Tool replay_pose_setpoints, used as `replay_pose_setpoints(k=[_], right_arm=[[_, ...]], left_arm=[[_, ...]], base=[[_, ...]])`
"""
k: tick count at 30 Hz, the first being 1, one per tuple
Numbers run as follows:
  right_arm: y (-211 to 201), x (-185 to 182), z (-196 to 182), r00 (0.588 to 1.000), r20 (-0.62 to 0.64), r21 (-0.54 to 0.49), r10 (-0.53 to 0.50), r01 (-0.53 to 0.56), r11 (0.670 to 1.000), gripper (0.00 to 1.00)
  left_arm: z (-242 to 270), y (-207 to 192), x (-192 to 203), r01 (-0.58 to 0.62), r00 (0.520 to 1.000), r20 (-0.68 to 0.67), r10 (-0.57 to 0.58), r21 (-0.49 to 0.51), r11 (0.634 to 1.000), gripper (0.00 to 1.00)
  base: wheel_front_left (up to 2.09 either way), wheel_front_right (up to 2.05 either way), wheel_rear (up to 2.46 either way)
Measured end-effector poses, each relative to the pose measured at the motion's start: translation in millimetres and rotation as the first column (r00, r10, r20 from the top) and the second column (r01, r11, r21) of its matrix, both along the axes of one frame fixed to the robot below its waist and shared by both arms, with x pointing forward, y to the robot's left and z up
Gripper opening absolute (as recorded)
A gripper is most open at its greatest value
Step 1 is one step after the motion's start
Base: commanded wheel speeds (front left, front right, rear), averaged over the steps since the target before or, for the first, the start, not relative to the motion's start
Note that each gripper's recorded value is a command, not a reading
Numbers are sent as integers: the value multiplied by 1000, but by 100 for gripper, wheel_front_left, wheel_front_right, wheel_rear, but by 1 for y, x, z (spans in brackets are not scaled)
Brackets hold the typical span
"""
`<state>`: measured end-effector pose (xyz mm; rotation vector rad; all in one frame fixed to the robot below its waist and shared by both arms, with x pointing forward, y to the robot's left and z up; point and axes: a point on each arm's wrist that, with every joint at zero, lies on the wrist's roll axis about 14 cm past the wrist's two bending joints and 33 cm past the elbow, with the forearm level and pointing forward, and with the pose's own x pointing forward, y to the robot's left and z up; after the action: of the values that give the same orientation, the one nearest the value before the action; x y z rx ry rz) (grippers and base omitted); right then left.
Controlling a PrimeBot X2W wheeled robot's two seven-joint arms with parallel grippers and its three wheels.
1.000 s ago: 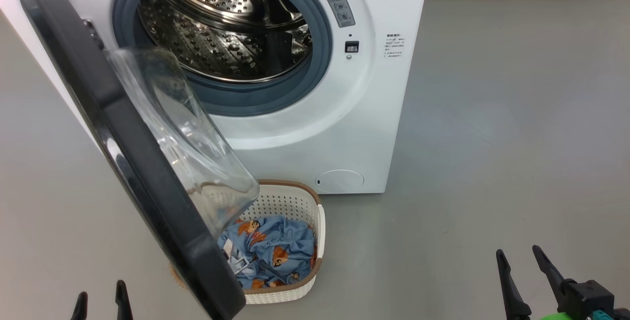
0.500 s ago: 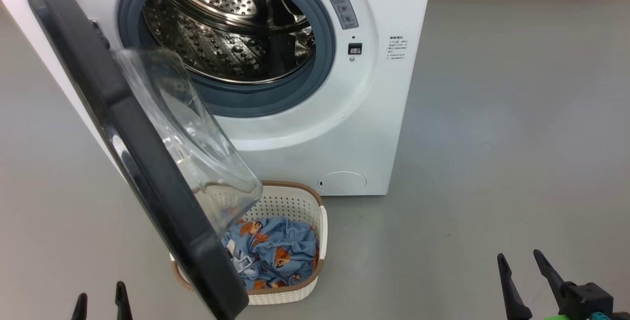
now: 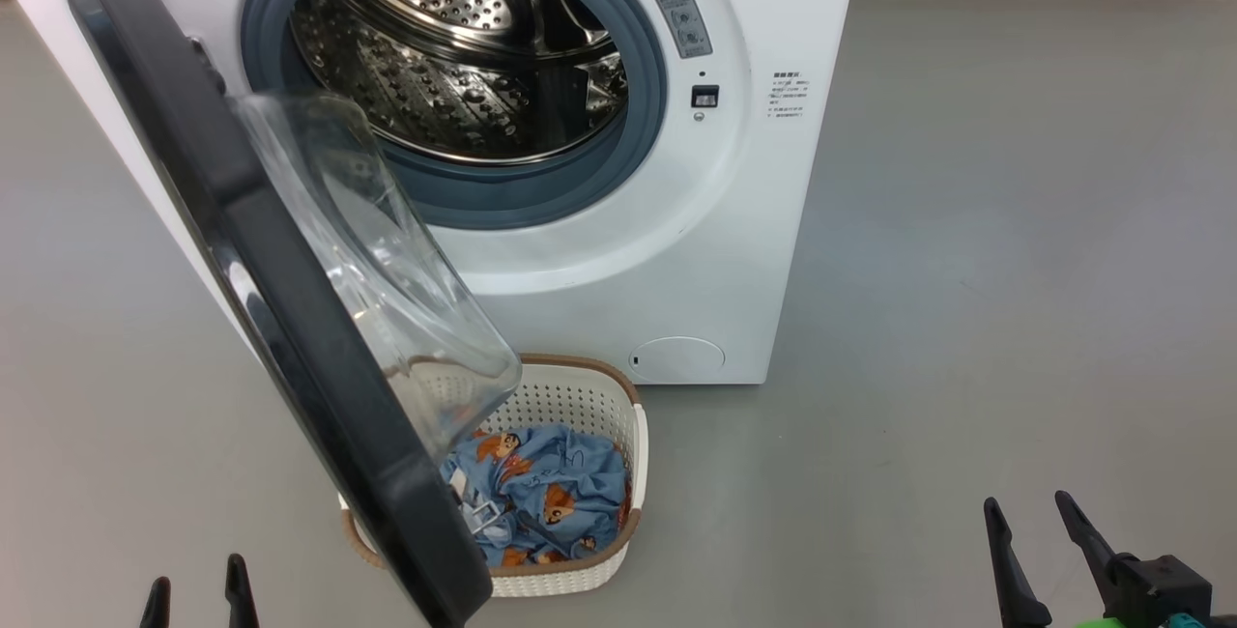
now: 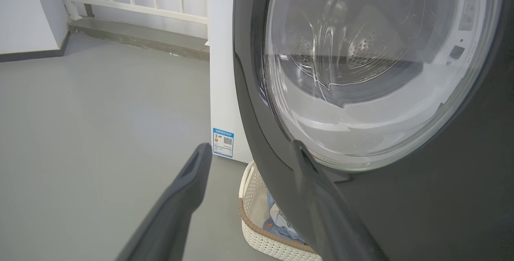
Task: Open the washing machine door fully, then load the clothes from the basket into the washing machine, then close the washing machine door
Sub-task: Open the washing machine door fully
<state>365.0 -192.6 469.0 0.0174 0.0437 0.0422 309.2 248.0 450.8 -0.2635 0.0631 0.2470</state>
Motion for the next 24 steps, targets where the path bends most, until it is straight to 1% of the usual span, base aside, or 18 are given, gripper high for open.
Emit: replay_pose_setpoints(k=[9, 10, 11, 19, 24], right_arm=[[1, 1, 1, 1000, 2, 1, 2, -2, 1000, 100], [1, 1, 1, 1000, 3, 1, 2, -2, 1000, 100], [1, 1, 1, 1000, 4, 0, 2, -2, 1000, 100], [1, 1, 3, 1000, 9, 0, 1, -1, 1000, 100], [1, 2, 4, 1000, 12, 0, 3, -3, 1000, 100]], left_arm=[[0, 2, -1, -8, 1000, 1, 8, 0, 1000, 100], [0, 2, -2, -8, 1000, 1, 8, 0, 1000, 41], [0, 2, -2, -8, 1000, 2, 8, 0, 1000, 0], [4, 7, -3, -29, 1000, 11, 29, 2, 1000, 0], [10, 17, -5, -67, 997, 27, 67, 12, 998, 0]], base=[[0, 0, 0], [0, 0, 0], [0, 0, 0], [0, 0, 0], [0, 0, 0]])
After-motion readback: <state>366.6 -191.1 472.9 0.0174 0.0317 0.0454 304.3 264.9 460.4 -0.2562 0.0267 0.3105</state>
